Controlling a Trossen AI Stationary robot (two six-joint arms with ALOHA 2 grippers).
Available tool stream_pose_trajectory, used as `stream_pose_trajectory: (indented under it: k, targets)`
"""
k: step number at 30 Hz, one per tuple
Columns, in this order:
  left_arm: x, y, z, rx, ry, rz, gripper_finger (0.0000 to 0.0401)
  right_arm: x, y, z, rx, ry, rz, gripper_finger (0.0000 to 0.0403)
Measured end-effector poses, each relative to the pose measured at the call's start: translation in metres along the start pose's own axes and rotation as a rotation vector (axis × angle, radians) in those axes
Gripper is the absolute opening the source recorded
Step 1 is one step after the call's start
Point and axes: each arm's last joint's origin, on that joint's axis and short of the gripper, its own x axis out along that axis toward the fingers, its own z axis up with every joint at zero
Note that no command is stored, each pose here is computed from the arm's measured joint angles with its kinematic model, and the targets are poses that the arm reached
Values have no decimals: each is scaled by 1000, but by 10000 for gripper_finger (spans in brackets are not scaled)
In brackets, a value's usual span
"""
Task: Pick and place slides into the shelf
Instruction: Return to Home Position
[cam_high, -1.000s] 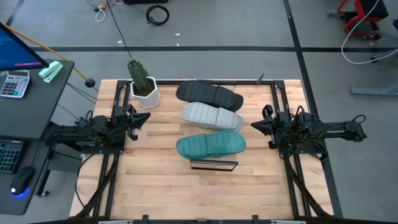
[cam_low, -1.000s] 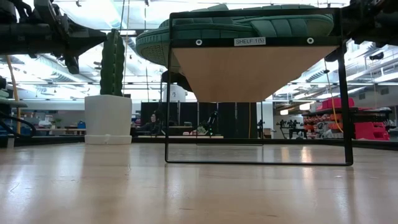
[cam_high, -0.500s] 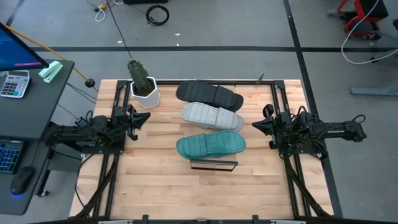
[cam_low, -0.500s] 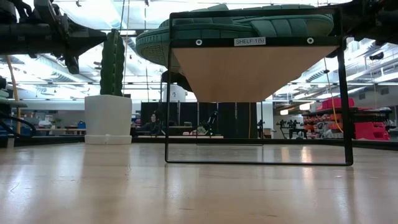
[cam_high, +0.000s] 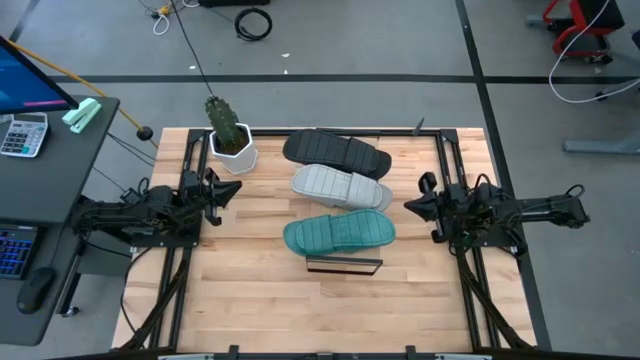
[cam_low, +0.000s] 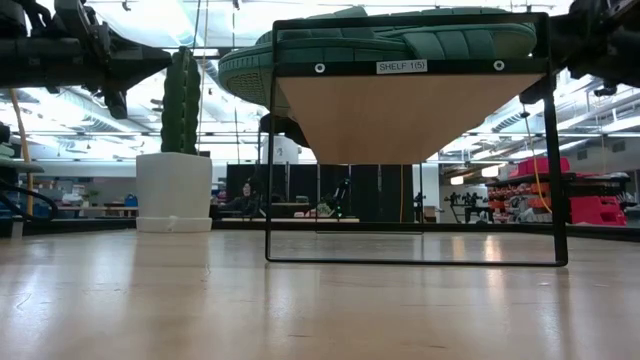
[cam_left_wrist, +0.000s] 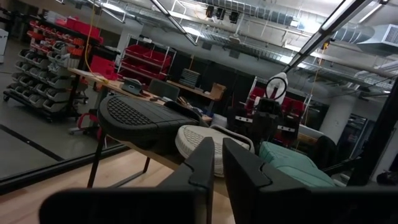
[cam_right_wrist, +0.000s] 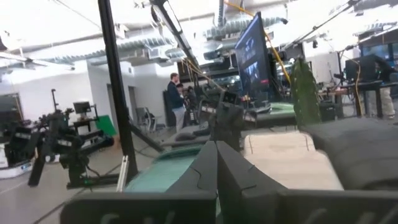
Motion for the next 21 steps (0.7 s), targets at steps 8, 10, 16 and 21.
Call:
stream_pose_trajectory:
  k: [8, 10, 16, 21]
  targets:
    - [0, 0, 0, 0, 0, 0, 28, -1, -1, -14, 7, 145, 31, 0]
    - [0, 0, 0, 0, 0, 0, 30, -2, -2, -18, -7, 181, 25, 0]
    - [0, 0, 0, 0, 0, 0, 40, -3, -4, -25, -87, 259, -11, 0]
    - [0, 0, 0, 0, 0, 0, 35, -5, -6, -32, -149, 326, -65, 0]
